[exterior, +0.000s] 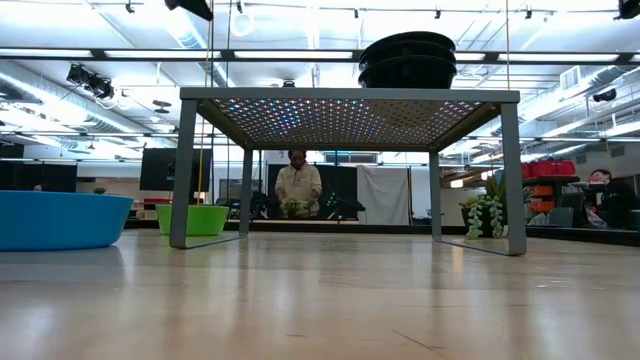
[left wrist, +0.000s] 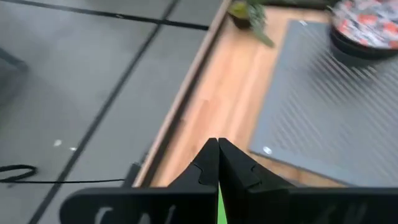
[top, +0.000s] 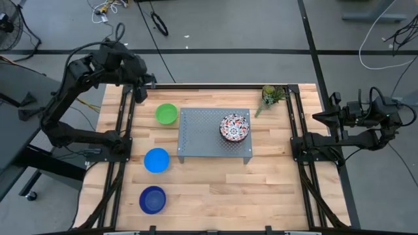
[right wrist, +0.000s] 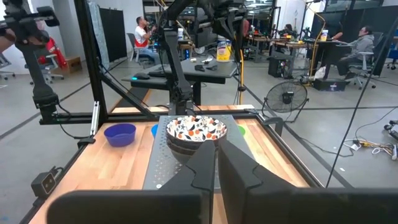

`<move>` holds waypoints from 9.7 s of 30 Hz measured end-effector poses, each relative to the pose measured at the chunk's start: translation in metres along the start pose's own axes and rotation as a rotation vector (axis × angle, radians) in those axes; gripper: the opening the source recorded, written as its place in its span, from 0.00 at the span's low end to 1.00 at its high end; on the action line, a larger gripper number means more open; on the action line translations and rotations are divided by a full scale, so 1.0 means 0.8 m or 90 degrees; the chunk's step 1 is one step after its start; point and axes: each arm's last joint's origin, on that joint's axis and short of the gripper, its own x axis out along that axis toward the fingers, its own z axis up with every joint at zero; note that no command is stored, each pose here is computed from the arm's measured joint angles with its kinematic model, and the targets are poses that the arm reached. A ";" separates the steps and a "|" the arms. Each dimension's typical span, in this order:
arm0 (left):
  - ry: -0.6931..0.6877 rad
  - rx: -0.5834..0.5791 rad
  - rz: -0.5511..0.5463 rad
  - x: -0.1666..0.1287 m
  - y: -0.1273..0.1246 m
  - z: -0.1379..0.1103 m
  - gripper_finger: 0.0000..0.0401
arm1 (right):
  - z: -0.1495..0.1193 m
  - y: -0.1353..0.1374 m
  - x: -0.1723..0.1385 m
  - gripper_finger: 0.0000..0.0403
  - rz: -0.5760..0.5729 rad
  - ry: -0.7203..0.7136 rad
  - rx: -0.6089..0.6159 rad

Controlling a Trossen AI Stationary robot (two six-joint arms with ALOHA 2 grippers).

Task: Pick & Place Mini bowls
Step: Put the light green plastic bowl on the shelf

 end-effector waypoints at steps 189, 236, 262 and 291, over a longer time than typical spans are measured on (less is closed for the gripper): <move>0.430 0.092 -0.161 0.298 -0.092 -0.213 0.03 | 0.000 0.000 0.000 0.06 0.000 0.000 0.000; 0.393 0.116 -0.018 0.183 -0.042 -0.073 0.01 | 0.000 0.000 0.000 0.06 0.000 0.000 0.000; 0.198 0.243 -0.123 0.111 -0.119 0.007 0.01 | 0.000 0.000 0.000 0.06 0.000 0.000 0.000; 0.097 0.593 -0.301 0.144 -0.241 0.016 0.01 | 0.000 0.000 0.000 0.06 0.000 0.000 0.000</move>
